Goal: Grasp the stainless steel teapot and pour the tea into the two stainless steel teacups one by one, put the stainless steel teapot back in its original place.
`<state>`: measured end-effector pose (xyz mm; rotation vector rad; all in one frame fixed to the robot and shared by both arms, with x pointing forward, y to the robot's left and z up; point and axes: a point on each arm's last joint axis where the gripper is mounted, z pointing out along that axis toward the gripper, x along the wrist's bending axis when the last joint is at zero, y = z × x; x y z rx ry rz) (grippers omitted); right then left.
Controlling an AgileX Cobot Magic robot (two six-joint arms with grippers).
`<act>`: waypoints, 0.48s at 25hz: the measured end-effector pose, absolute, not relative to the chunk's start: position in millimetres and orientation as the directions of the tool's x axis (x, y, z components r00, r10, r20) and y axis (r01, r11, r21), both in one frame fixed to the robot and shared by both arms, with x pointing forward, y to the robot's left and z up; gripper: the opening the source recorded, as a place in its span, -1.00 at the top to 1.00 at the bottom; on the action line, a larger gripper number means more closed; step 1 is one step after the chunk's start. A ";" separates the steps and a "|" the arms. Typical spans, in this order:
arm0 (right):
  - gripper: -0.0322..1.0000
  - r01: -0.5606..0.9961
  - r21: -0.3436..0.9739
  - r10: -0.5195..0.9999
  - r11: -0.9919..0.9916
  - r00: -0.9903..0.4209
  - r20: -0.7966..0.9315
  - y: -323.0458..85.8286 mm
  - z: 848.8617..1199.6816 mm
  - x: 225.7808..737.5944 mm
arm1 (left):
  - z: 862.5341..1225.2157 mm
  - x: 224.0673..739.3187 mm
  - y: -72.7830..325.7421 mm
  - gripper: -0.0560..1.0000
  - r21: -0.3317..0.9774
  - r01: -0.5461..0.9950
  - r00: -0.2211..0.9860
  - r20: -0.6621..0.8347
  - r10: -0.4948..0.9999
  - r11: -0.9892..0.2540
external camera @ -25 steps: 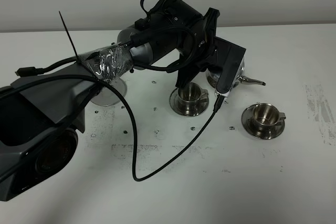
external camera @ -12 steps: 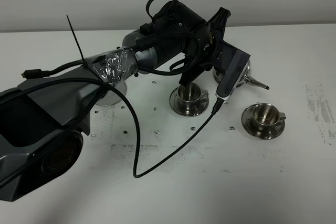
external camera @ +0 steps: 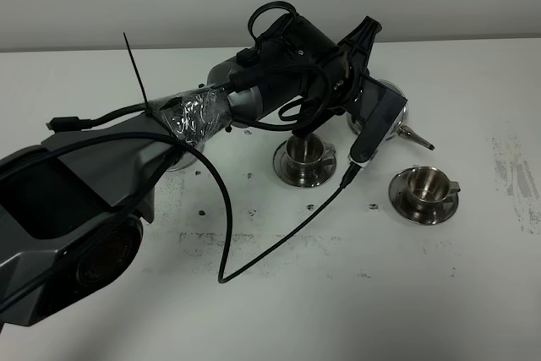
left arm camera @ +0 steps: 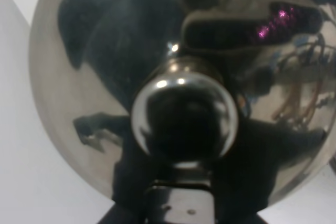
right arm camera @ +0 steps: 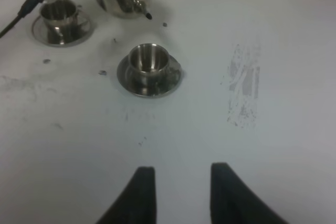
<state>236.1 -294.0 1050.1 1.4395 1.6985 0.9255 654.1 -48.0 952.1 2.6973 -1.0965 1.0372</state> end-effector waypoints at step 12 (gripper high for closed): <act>0.47 0.478 0.870 0.990 0.122 -0.124 -0.071 -294.0 1050.1 236.1 | 952.9 649.6 -58.3 0.56 -0.270 -0.705 0.405 0.606 -0.685 -0.655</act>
